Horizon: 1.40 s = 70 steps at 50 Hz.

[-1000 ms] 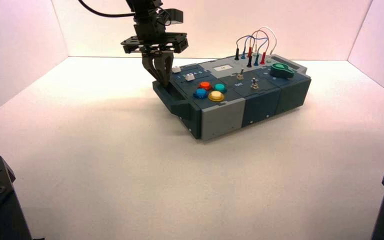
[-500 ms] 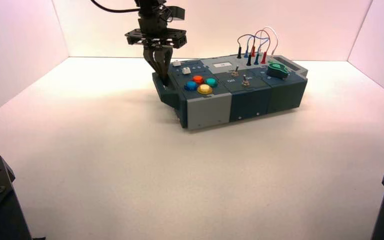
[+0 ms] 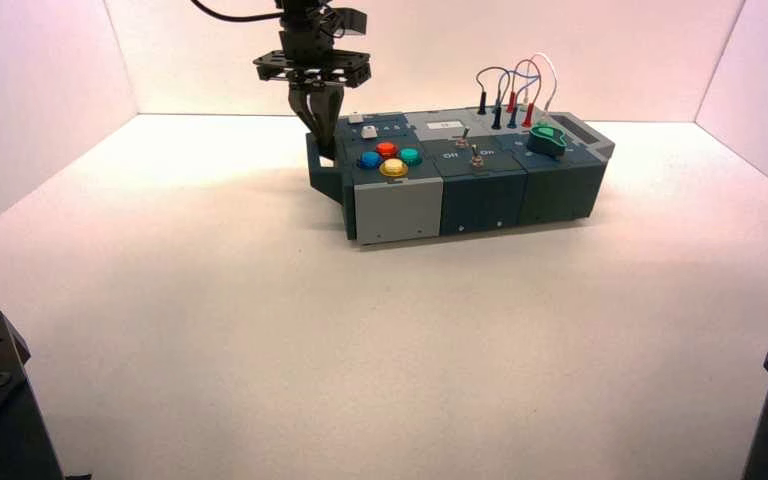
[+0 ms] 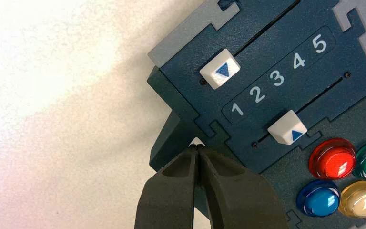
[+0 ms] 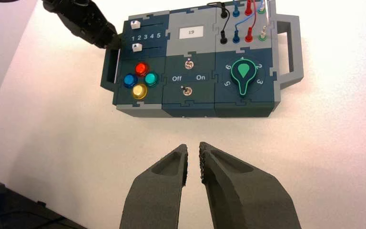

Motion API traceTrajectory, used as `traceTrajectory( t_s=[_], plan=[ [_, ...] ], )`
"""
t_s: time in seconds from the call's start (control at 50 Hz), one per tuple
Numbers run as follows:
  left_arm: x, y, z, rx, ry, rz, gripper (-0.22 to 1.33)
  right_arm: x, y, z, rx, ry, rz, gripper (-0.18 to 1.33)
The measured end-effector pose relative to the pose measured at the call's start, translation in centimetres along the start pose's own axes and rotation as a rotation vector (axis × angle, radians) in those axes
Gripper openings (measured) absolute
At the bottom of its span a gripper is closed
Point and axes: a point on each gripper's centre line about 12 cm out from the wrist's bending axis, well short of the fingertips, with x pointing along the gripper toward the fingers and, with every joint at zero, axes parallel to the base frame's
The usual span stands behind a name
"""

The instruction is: Turn the knob to position 2.

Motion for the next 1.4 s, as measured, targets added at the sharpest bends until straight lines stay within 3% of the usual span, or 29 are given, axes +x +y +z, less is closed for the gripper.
traceTrajectory(
  t_s=[0.34,0.72,0.92,1.08,1.28,1.4],
  plan=[
    [-0.1,0.0,-0.7,-0.004,-0.046,0.011,-0.15,1.7,-0.2,1.0,0.006,0.043,-0.014,0.31],
    [-2.6,-0.4,-0.9,-0.011,-0.101,0.004,-0.16,3.6,-0.6,1.0,0.004,0.099,-0.027,0.31],
    [-6.0,-0.1,-0.6,-0.023,-0.155,0.004,-0.16,4.0,-0.8,1.1,-0.002,0.099,-0.036,0.3],
    [-7.5,-1.5,-0.4,0.003,-0.171,-0.003,-0.16,4.1,-0.9,1.1,-0.011,0.096,-0.045,0.31],
    [-9.3,-4.3,-0.3,0.043,-0.205,-0.013,-0.16,5.0,-1.3,1.0,-0.02,0.125,-0.06,0.3],
    [-11.6,-6.2,-0.5,0.066,-0.25,-0.022,-0.16,5.9,-1.5,0.9,-0.031,0.147,-0.065,0.3]
  ],
)
